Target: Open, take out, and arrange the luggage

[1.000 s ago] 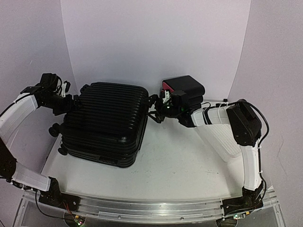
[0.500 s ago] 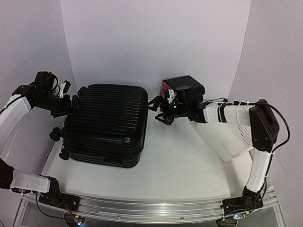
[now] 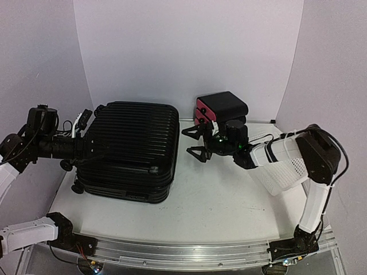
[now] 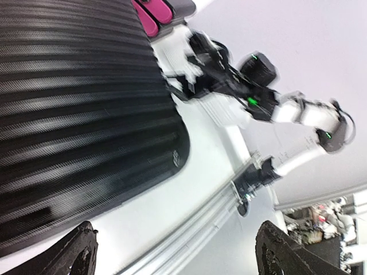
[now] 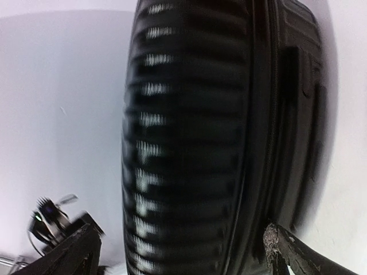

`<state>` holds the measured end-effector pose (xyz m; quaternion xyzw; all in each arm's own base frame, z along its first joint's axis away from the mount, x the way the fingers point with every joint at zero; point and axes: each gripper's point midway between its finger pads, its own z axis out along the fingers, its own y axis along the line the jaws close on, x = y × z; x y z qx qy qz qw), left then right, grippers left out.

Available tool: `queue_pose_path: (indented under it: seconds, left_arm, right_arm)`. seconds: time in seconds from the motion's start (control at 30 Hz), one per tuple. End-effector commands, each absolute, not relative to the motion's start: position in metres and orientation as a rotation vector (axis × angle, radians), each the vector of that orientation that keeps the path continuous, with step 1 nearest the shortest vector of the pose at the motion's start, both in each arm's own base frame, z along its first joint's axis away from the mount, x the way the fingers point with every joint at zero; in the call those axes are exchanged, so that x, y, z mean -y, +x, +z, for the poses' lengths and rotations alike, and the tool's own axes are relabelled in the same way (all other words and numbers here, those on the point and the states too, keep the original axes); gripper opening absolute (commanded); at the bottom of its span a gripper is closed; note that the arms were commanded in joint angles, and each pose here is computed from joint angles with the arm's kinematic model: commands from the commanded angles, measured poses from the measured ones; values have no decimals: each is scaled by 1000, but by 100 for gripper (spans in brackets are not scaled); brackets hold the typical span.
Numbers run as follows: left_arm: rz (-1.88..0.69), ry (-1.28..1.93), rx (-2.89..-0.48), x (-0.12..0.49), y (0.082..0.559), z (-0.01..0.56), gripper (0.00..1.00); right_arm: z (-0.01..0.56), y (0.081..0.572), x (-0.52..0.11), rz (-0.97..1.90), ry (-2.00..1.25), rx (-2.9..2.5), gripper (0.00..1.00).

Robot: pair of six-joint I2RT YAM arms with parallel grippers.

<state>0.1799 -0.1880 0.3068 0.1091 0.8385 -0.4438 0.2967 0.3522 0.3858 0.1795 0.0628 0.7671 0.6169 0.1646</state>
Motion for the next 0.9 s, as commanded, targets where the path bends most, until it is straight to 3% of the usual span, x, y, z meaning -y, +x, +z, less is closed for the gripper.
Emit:
queue_pose_path:
  seconds: [0.0, 0.27, 0.5, 0.87]
  left_arm:
    - [-1274, 299, -2146, 200, 175, 319, 96]
    - [-1281, 331, -2142, 205, 174, 320, 96]
    - [-1280, 361, -2125, 208, 177, 326, 96]
    - [-1242, 356, -2097, 205, 182, 335, 96]
  right_arm:
    - [222, 372, -394, 2121, 267, -1820, 98]
    - [181, 381, -416, 2132, 345, -1876, 98]
    - [183, 370, -438, 2194, 342, -1861, 98]
    - [265, 348, -432, 2267, 215, -1708, 98]
